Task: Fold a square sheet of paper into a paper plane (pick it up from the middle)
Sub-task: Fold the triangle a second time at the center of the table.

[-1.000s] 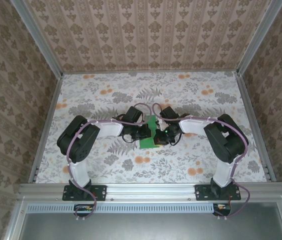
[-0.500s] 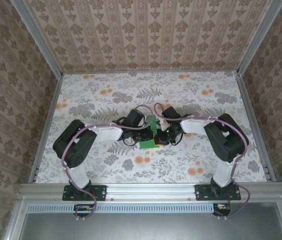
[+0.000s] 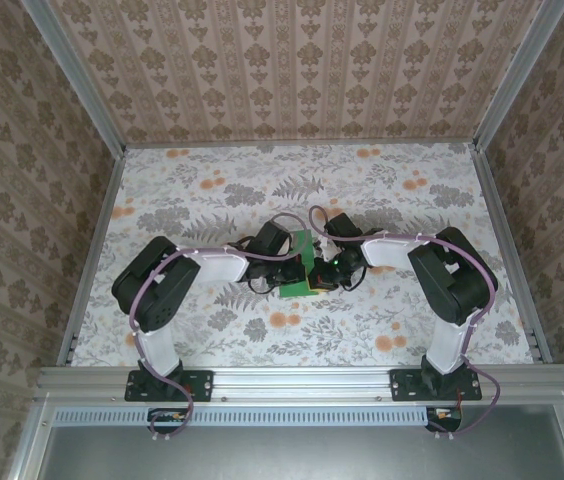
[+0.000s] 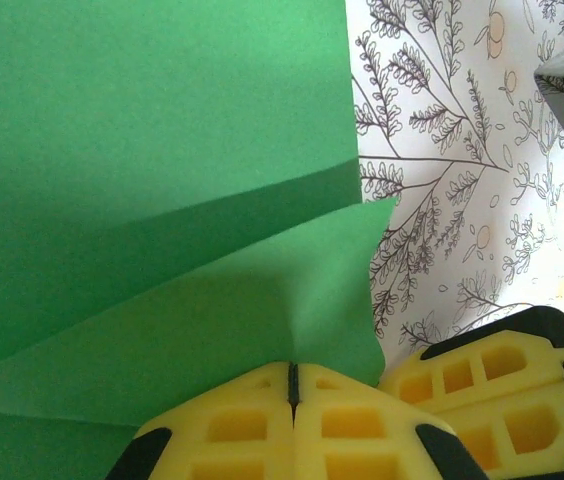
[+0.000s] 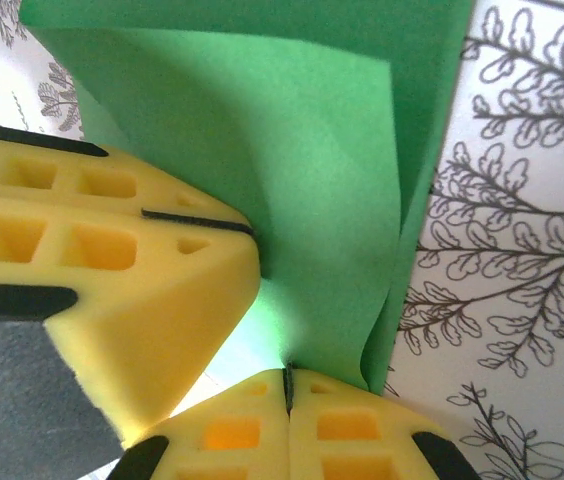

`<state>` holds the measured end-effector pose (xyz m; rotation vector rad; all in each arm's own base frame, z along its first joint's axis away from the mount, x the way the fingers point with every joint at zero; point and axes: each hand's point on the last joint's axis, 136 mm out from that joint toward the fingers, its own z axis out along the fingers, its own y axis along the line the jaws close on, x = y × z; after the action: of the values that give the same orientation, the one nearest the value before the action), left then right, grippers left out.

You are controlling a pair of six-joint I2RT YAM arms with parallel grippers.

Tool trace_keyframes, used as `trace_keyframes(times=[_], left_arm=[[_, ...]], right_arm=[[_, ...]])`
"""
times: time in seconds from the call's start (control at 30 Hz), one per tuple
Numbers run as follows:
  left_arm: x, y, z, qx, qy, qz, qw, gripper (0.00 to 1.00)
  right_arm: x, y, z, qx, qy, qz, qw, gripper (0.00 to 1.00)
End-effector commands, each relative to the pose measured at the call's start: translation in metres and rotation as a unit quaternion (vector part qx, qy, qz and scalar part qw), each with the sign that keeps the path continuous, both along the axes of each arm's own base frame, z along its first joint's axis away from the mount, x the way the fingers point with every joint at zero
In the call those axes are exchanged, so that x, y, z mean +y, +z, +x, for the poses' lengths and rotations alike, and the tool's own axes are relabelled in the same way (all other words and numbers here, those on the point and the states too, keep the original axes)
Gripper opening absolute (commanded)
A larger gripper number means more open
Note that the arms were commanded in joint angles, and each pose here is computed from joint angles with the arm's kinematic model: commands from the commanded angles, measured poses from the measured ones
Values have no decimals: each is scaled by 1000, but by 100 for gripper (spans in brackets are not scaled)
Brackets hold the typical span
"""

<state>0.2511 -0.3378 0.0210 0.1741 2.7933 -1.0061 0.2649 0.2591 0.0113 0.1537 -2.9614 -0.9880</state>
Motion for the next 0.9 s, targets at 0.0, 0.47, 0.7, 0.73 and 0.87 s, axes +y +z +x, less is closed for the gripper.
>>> trace_keyframes(times=[0.0,0.47,0.7,0.73,0.87], left_arm=[[16,-23,-6,23,14,44,999,3],[71,-27,39,21,51,27,998,5],[91,-11,58,4,75,24,997,5],[91,-6,59,0,75,22,997,5],[82,23,58,-30,69,-2,997,5]], right_arm=[[-27,-41,-26,50,-7,-76,996,0],[-45,-53,-44,69,7,-107,992,0],[-42,-49,-42,66,3,-101,993,0],[-41,-49,-41,66,3,-100,993,0],[-38,-45,-38,62,0,-92,994,0]])
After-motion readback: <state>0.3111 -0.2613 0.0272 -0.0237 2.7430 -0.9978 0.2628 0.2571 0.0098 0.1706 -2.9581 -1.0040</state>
